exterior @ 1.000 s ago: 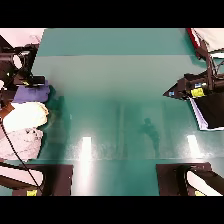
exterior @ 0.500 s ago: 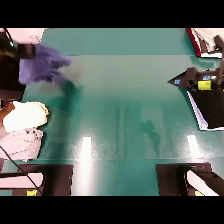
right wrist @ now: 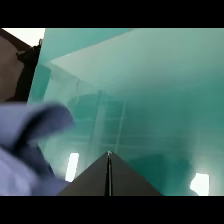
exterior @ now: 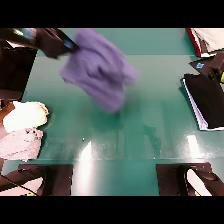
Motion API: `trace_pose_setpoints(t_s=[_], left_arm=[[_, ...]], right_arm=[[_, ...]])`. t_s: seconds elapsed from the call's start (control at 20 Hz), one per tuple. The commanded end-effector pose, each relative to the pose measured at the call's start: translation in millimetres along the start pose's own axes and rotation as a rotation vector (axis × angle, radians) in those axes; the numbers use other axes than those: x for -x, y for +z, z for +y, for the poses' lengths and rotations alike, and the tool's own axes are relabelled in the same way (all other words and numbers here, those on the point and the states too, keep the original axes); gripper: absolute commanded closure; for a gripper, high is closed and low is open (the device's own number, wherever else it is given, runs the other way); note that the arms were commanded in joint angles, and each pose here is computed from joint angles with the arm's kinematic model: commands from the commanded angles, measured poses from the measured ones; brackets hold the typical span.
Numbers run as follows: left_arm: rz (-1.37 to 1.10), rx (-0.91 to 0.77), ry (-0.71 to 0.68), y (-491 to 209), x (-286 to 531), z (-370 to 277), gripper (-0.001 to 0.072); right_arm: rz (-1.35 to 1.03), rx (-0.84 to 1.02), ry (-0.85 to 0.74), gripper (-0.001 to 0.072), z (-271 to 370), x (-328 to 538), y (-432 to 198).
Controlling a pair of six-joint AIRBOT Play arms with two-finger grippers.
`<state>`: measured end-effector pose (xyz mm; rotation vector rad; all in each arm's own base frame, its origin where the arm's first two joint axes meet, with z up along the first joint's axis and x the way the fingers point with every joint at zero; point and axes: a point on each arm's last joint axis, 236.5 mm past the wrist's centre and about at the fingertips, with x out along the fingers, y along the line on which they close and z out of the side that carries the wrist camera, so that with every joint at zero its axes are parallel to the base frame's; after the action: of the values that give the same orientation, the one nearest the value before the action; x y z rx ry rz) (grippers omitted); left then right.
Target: Fold the shirts.
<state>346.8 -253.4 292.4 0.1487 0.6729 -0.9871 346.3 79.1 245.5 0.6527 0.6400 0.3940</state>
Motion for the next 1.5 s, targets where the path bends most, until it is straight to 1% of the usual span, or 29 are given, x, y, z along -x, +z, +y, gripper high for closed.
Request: trace_pose_setpoints(t_s=[0.0,0.05,0.1,0.15,0.2,0.25,0.35,0.4,0.5,0.55,0.8,0.9,1.05,1.2,1.35,1.45], left_arm=[[0.150,-0.016,-0.149,-44.0,-71.6,-24.6,0.0685],[0.190,0.021,-0.134,-59.8,-94.4,-9.3,0.0684],[0.227,0.056,-0.102,-75.5,-115.9,12.1,0.0630],[0.264,0.114,-0.048,-89.4,-130.3,36.8,0.0343],[0.291,0.196,0.004,-101.5,-137.3,60.7,0.0028],[0.308,0.282,0.038,-109.9,-135.4,76.9,0.0000],[0.328,0.400,0.052,-121.5,-117.9,96.6,0.0000],[0.364,0.451,0.023,-131.1,-107.7,96.0,0.0000],[0.478,0.505,-0.044,-160.1,-97.1,81.2,0.0001],[0.510,0.533,-0.057,-172.8,-99.3,73.7,0.0000],[0.531,0.611,-0.084,-245.4,-139.7,5.5,0.0000],[0.569,0.637,-0.095,-281.7,-152.5,-29.4,0.0000],[0.623,0.657,-0.099,-320.4,-169.2,-63.0,-0.0001],[0.593,0.662,-0.066,-328.7,-184.5,-72.1,-0.0001],[0.504,0.639,-0.041,-314.4,-200.6,-72.4,0.0000],[0.451,0.667,-0.045,-302.8,-207.8,-75.6,0.0001]], right_arm=[[-0.018,0.007,0.002,0.0690,3.4,5.9,2.0],[-0.014,0.007,0.002,0.0690,3.7,5.6,1.1],[-0.013,0.009,0.004,0.0690,4.3,5.3,0.6],[-0.012,0.009,0.004,0.0690,4.3,5.3,0.5],[-0.009,0.009,0.004,0.0690,4.6,5.3,-0.3],[-0.005,0.010,0.005,0.0690,4.7,5.3,-1.2],[-0.001,0.007,0.002,0.0690,2.9,4.0,-1.5],[0.006,0.002,0.001,0.0690,1.0,1.9,-1.9],[0.032,-0.012,-0.002,0.0690,-4.0,-3.3,-5.4],[0.050,-0.021,-0.003,0.0690,-6.9,-6.4,-8.0],[0.133,-0.057,-0.009,0.0690,-19.7,-18.7,-20.9],[0.127,-0.057,-0.009,0.0690,-19.9,-19.0,-19.5],[0.114,-0.056,-0.011,0.0691,-20.2,-19.1,-16.6],[0.114,-0.055,-0.011,0.0690,-19.9,-18.8,-16.7],[0.114,-0.055,-0.011,0.0690,-19.9,-18.7,-16.7],[0.114,-0.055,-0.011,0.0691,-19.9,-18.8,-16.7]])
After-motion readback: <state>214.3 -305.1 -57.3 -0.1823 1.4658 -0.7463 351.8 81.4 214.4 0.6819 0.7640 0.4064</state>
